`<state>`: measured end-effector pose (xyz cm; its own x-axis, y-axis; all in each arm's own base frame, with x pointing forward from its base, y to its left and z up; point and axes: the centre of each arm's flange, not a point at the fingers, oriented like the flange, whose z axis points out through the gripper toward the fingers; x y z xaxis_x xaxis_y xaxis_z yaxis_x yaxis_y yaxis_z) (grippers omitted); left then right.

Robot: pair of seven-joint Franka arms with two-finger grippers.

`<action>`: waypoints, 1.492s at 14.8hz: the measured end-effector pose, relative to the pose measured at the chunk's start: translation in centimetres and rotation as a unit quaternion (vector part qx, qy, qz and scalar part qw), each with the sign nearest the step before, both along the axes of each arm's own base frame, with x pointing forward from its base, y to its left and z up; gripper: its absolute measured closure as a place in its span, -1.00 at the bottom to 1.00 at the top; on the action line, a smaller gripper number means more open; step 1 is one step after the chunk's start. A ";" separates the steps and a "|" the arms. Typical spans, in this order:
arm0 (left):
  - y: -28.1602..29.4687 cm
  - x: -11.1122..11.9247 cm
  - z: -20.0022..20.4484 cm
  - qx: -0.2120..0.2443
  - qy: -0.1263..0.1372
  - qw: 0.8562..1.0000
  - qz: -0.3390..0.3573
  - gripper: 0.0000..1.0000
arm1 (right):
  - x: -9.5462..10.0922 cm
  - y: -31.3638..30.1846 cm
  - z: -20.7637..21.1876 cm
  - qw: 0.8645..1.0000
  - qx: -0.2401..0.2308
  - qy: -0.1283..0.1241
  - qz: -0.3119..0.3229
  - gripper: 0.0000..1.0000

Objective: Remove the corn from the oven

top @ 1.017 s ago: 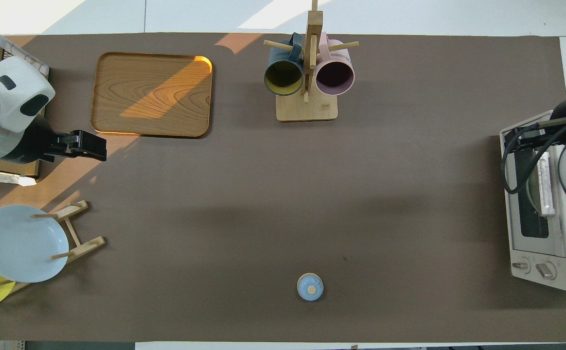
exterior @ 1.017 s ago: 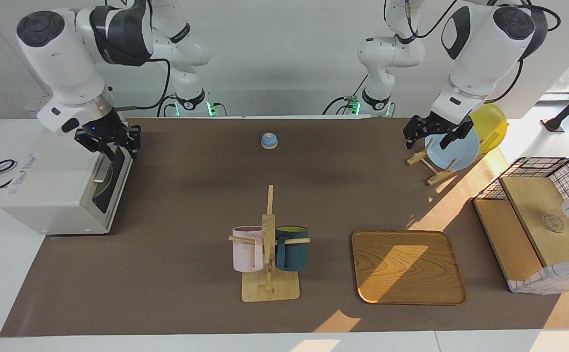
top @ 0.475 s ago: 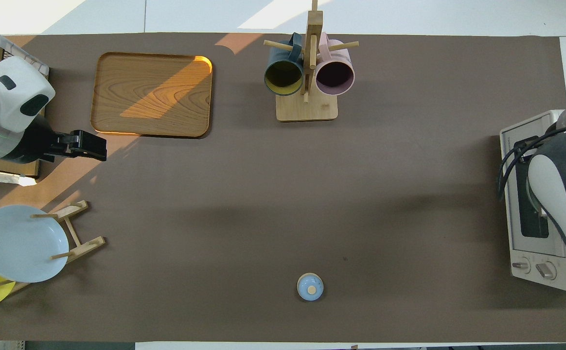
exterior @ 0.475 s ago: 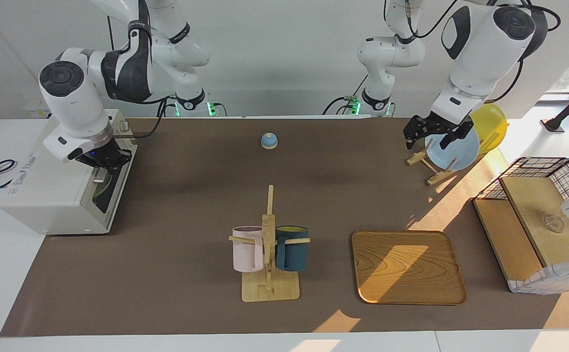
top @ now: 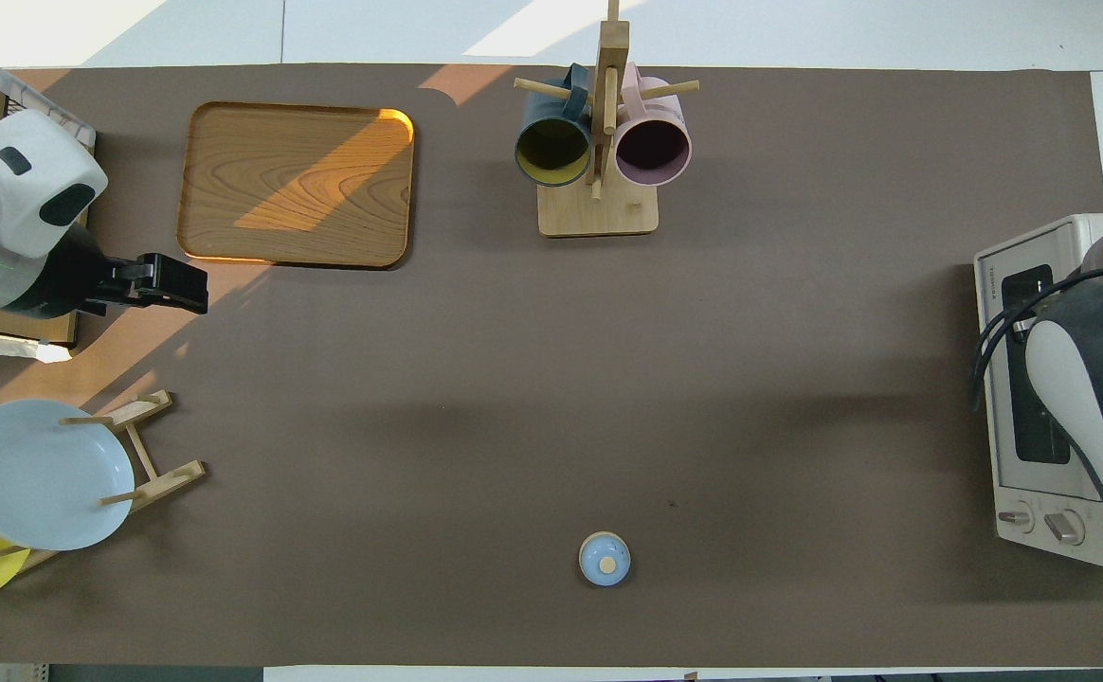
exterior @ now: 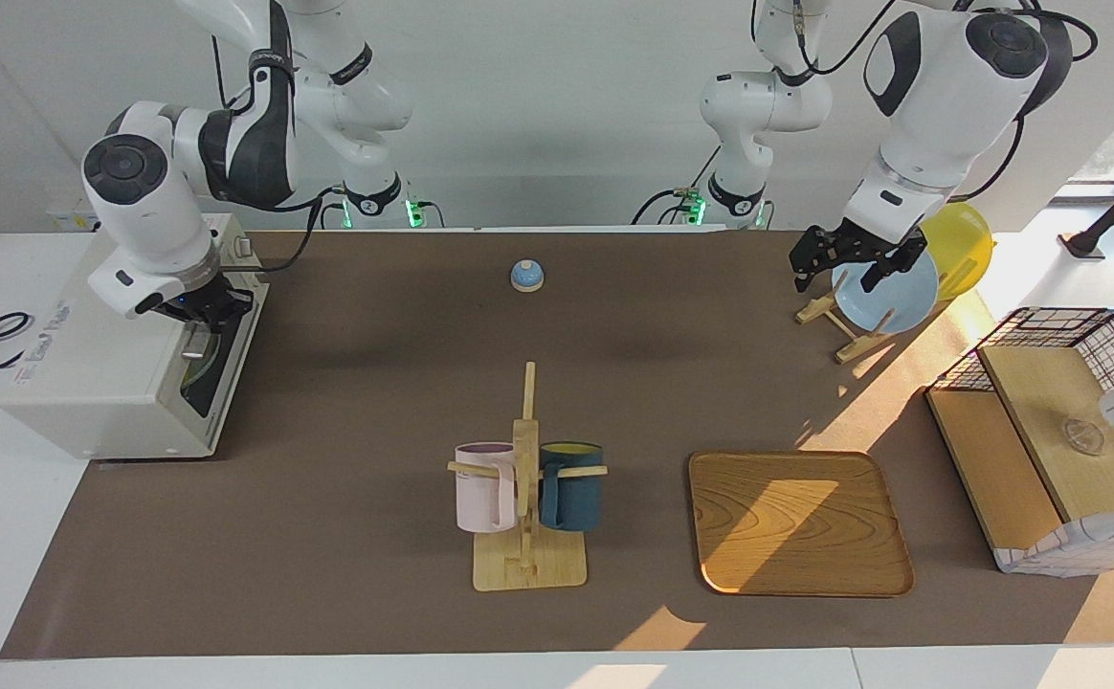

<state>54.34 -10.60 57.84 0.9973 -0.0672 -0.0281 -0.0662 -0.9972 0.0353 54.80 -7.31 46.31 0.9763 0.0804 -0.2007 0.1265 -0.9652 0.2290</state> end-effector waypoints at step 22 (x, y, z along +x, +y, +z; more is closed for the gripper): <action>0.0 0.0 0.0 0.000 0.000 1.000 0.000 -1.00 | -1.1 -1.3 0.2 0.998 -0.016 0.027 0.055 0.98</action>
